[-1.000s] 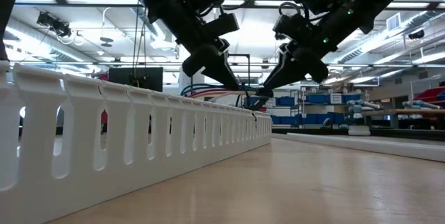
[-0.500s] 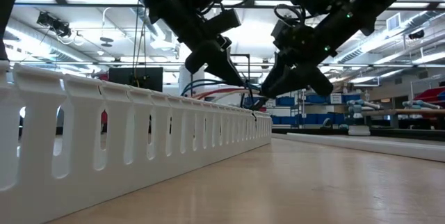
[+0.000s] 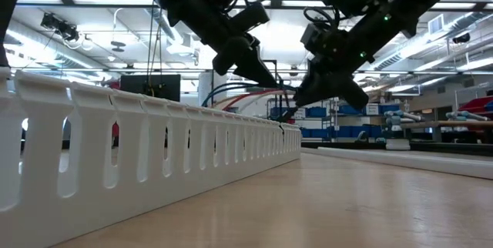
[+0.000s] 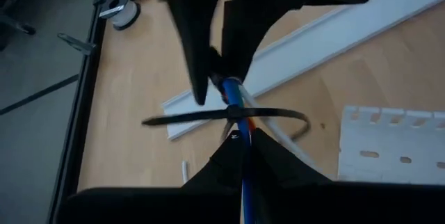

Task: Ziptie cables
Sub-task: Wrap the cable wire in the zip tie

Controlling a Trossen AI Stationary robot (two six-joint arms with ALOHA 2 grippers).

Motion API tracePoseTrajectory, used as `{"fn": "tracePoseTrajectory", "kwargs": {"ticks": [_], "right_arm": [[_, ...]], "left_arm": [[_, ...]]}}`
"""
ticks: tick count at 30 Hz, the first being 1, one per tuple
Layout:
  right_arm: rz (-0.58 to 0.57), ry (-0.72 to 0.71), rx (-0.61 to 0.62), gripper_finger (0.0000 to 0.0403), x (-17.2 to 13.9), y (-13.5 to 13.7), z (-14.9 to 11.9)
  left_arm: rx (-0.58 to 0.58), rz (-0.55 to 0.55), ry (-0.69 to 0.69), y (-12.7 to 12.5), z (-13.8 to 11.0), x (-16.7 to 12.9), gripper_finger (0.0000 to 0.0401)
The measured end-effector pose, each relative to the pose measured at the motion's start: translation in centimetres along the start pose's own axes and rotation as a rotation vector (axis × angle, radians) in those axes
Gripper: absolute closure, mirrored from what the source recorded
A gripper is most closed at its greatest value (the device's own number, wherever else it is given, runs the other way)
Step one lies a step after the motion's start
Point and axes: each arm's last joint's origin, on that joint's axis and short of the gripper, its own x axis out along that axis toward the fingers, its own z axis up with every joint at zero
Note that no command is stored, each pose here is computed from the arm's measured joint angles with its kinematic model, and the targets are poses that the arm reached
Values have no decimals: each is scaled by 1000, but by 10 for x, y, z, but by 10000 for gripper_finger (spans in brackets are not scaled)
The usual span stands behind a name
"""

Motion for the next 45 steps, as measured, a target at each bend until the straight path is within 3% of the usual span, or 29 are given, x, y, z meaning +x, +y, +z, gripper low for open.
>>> {"fn": "tracePoseTrajectory", "kwargs": {"ticks": [2, 8, 16, 20, 24, 29, 32, 41, 45], "right_arm": [[-23, 14, -6, 374, -1, 1, 1], [-36, 31, 14, 379, -4, 6, 3], [-35, 208, 15, 381, -10, 18, -9], [-24, 217, 47, 382, -20, 23, -7], [-14, 165, 48, 382, -29, 27, 1], [-8, 141, 56, 383, -33, 29, 5], [-9, 140, 68, 383, -33, 29, 5], [-16, 126, 79, 383, -33, 28, 6], [-31, 95, 83, 383, -32, 27, 10]], "left_arm": [[-24, 8, 12, 0, -1, 0, 401], [-107, 50, 38, 1, -2, 0, 396], [-107, 25, 124, -3, -10, -1, 348], [-107, 23, 139, -3, -11, -1, 331], [-122, 42, 12, 3, -1, 0, 330], [-205, -81, -249, 16, 13, -2, 329], [-263, -129, -257, 21, 10, -2, 329], [-407, -136, -241, 29, 5, -1, 329], [-467, -221, -285, 27, 4, 6, 329]]}}
